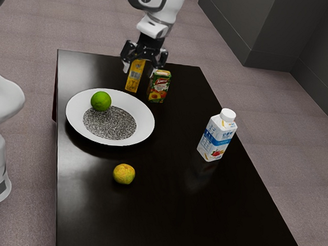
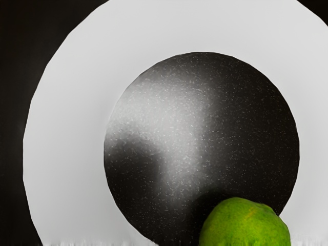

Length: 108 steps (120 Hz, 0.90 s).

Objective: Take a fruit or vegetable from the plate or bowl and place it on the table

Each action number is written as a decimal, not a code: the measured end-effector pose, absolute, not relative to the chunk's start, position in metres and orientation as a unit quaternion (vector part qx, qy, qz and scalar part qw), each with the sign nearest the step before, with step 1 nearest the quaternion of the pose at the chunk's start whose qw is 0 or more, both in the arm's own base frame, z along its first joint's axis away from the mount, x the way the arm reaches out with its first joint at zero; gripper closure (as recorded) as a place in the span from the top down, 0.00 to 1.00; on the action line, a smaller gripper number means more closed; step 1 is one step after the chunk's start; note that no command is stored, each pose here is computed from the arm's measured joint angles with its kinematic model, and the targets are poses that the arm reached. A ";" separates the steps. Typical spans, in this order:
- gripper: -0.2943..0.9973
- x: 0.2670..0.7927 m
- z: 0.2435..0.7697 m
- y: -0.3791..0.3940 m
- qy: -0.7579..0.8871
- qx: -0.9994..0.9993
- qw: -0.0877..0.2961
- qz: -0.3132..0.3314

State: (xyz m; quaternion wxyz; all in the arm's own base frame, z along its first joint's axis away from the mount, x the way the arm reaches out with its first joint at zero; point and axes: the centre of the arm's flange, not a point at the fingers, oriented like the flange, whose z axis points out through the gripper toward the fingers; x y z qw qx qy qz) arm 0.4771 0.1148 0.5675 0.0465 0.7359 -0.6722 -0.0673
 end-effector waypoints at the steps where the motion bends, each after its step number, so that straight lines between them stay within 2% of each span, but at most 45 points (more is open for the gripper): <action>1: 0.77 0.479 0.567 0.114 -0.674 0.734 0.044 -0.069; 14: 0.77 0.479 0.557 0.143 -0.675 0.734 0.056 -0.044; 21: 0.76 0.463 0.555 0.150 -0.700 0.712 0.059 -0.011; 32: 0.75 0.441 0.533 0.140 -0.740 0.670 0.059 0.004; 46: 0.75 0.424 0.502 0.143 -0.762 0.646 0.044 0.000; 80: 0.73 0.431 0.476 0.146 -0.798 0.602 -0.006 -0.016; 108: 0.73 0.431 0.468 0.166 -0.803 0.595 -0.017 -0.017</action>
